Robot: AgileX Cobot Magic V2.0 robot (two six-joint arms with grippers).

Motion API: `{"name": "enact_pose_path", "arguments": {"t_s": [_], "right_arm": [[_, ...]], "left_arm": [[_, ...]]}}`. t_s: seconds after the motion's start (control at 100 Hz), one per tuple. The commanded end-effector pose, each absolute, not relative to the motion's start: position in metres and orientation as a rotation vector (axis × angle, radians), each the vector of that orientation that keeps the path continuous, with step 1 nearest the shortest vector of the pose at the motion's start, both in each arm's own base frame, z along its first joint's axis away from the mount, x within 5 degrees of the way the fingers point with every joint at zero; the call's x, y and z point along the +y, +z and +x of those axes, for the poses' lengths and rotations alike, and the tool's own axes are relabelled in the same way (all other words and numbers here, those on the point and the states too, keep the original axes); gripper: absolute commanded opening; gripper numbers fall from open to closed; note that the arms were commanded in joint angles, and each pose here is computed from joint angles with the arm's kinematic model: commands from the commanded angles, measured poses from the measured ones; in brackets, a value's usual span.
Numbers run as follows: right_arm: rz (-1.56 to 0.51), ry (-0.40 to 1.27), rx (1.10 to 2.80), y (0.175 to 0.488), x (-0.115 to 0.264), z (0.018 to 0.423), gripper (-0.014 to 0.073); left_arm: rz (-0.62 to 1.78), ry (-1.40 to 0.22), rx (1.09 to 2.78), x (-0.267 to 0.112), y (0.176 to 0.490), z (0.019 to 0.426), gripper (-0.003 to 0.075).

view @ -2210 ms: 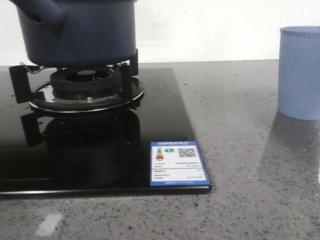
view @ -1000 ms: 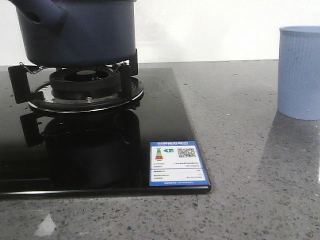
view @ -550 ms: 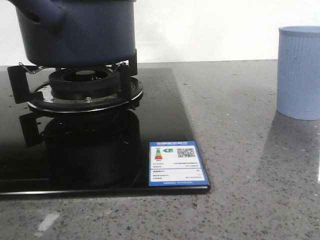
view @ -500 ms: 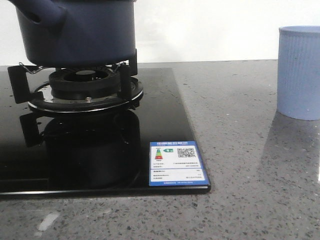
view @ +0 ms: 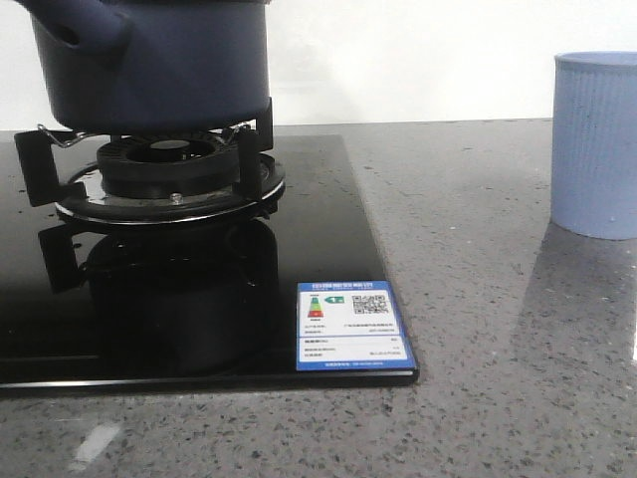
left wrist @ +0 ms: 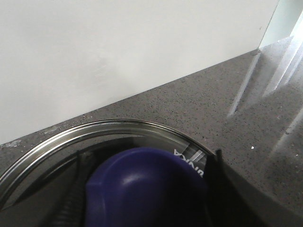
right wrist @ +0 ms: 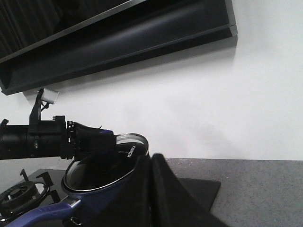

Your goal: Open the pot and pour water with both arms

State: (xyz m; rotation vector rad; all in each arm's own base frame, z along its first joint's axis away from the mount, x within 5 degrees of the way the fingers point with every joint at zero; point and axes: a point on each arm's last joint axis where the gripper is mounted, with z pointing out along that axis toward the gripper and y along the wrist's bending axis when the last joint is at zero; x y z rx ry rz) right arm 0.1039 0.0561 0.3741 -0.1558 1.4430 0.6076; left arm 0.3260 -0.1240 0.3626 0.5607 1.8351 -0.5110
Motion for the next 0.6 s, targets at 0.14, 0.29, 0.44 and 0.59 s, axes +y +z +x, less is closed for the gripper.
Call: {"name": "enact_pose_path", "arguments": {"t_s": [0.14, 0.29, 0.44, 0.59], "right_arm": [[-0.176, 0.555, 1.394, 0.387, 0.053, 0.103, -0.0064], [-0.174, 0.554, 1.394, 0.387, 0.053, 0.103, -0.0064], [-0.293, 0.519, 1.39, 0.385, 0.058, 0.101, -0.0064], [-0.398, 0.543, 1.387, 0.383, 0.065, 0.095, -0.0064]], "left_arm": [[0.5, -0.522, 1.722, -0.119, 0.401, 0.311, 0.0489], [0.506, -0.494, 1.601, -0.109, 0.438, 0.277, 0.0344], [0.545, -0.42, 1.441, -0.092, 0.477, 0.216, 0.0106], [0.561, -0.371, 1.363, -0.075, 0.479, 0.156, -0.0004]]}}
